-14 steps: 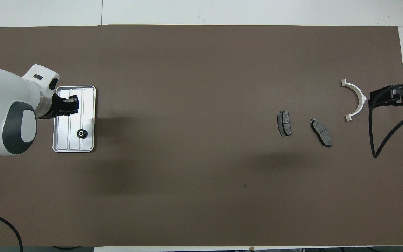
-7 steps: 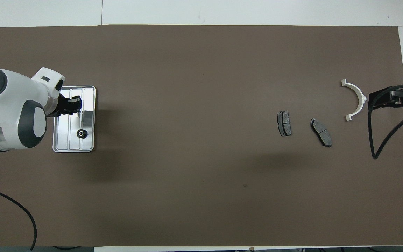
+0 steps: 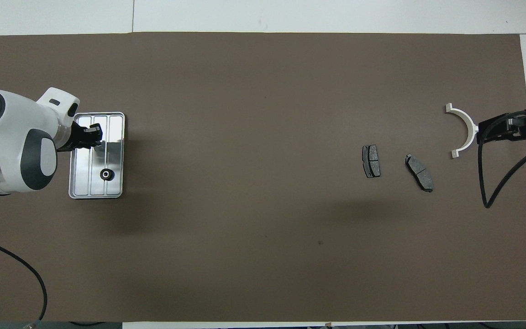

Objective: Pick bearing gear from pile to tray

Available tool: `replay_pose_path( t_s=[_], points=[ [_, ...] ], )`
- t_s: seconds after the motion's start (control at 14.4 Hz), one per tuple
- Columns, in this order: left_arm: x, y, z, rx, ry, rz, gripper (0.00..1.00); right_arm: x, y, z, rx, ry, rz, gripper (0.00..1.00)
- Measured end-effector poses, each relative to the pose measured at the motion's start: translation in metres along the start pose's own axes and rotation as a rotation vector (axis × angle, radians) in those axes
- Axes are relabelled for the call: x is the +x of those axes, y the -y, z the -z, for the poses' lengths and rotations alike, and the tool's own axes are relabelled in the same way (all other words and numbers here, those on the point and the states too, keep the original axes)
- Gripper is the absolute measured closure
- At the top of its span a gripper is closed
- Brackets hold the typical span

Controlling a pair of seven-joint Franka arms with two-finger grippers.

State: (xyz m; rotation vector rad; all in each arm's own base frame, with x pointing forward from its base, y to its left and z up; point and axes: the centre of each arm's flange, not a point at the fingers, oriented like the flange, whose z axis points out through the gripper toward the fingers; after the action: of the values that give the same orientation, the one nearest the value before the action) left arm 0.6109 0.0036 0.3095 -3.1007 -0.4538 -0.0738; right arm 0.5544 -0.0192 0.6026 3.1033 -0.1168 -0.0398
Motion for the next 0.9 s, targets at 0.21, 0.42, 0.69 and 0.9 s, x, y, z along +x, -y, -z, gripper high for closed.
replay_pose_path(
  t_s=[0.21,0.42,0.69,0.9],
  points=[
    [-0.001,0.0,-0.007,0.001,0.001,-0.002,0.76,0.0,0.0,0.0,0.001,0.0,0.0,0.0],
    [-0.001,-0.001,-0.008,0.0,-0.002,-0.004,0.49,0.0,0.0,0.0,0.002,0.0,0.0,0.0],
    [0.007,-0.001,0.012,-0.005,-0.017,-0.001,0.04,0.0,0.0,0.0,0.002,0.0,0.0,0.0],
    [0.014,0.015,0.091,-0.005,0.014,0.025,0.0,0.0,0.0,0.0,0.003,0.0,0.0,0.0]
  ],
)
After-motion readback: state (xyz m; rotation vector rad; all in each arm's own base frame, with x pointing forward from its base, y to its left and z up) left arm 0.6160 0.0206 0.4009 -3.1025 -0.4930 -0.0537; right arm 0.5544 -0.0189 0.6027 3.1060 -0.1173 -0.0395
